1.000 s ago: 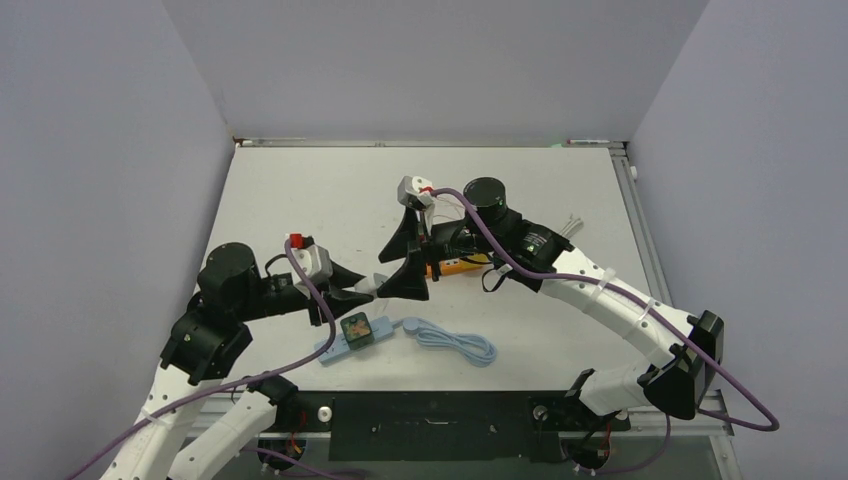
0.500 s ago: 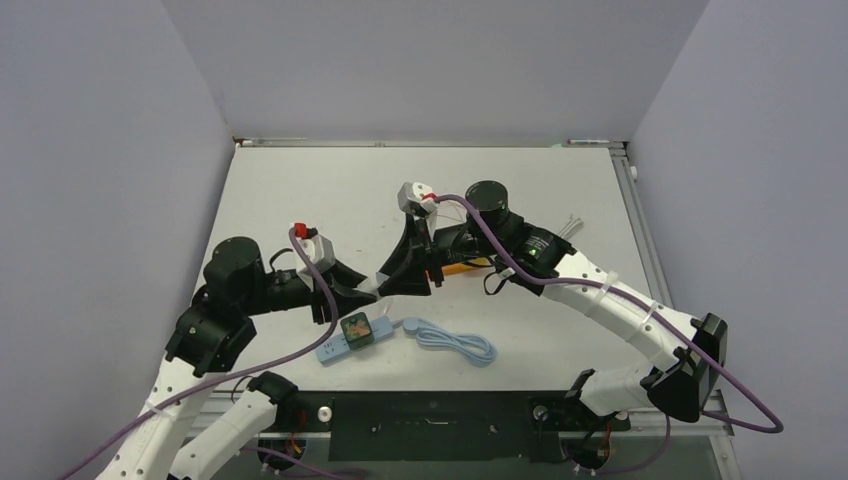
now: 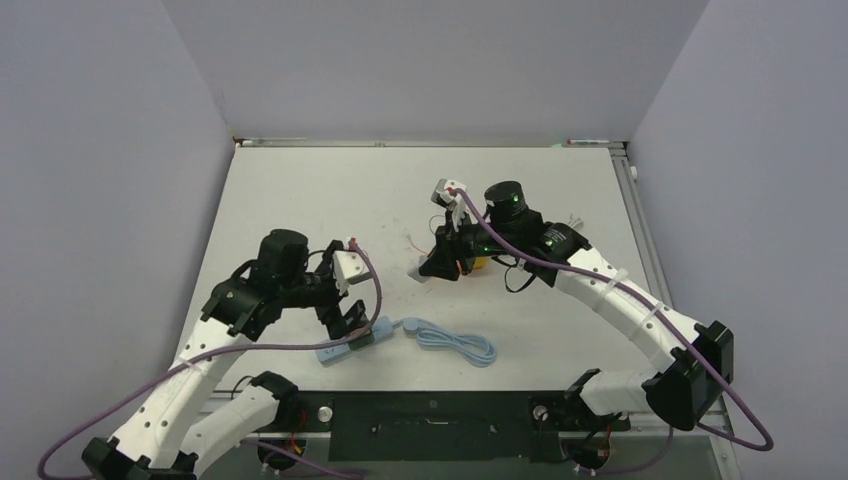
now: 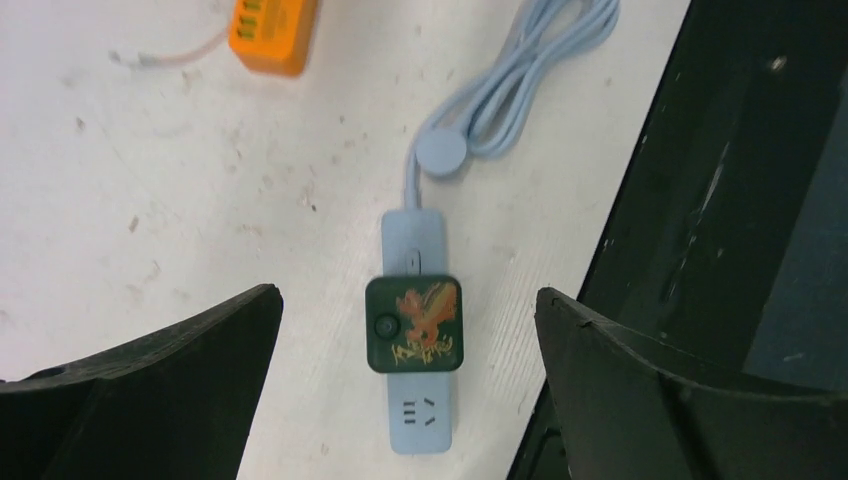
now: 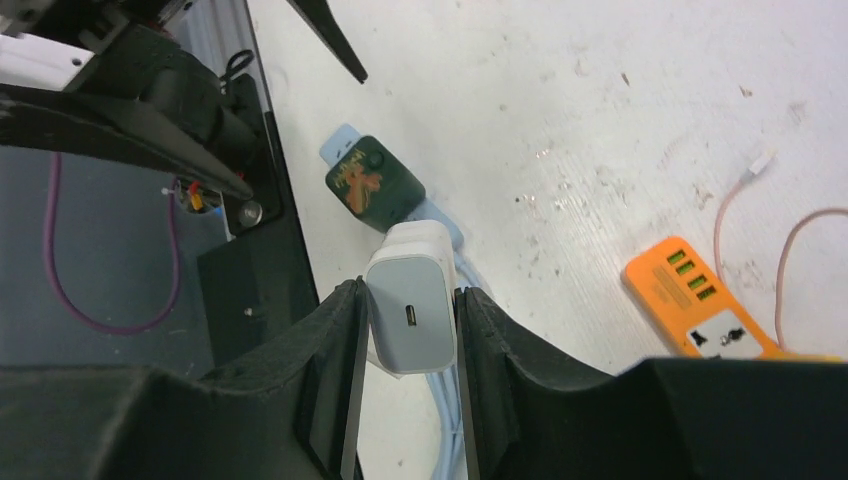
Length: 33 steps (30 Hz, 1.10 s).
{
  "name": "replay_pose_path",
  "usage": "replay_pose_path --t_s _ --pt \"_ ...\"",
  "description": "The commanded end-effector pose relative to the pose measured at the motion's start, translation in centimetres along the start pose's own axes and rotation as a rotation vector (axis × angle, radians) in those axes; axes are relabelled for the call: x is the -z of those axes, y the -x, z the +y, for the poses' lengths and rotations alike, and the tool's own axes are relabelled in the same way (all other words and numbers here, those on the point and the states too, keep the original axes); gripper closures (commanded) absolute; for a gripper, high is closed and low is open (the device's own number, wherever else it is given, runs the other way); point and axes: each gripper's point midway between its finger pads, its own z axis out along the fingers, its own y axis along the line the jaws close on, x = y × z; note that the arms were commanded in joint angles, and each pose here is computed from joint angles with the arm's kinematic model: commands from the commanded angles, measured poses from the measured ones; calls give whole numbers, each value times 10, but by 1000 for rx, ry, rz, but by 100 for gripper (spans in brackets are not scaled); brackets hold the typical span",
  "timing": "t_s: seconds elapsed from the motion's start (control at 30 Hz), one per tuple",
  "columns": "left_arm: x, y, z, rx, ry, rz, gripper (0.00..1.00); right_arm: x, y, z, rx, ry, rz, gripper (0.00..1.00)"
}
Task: Insert the plug
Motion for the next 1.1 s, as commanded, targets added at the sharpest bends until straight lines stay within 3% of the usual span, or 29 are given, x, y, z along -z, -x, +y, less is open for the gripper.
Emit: replay_pose_path --t_s 0.0,0.3,0.57,0.73,0.77,0.93,1.07 --pt "-8 -61 15 -44 23 243 4 23 4 0 75 -75 -24 95" --pt "-22 -105 23 -67 -57 452 2 34 2 2 70 -88 -47 95" --pt "-23 -111 7 -53 -150 473 4 34 -2 -3 60 -80 -50 95" --pt "-36 -118 16 -51 -117 501 1 34 -1 -6 45 -77 -64 95" --pt "-39 -119 18 -60 -111 511 3 34 -1 -6 41 -78 -68 95" --pt "-55 -123 16 -43 -140 554 36 41 0 -9 34 -97 -93 95" --pt "-69 -124 14 -31 -161 574 53 46 0 -13 25 -115 -105 95"
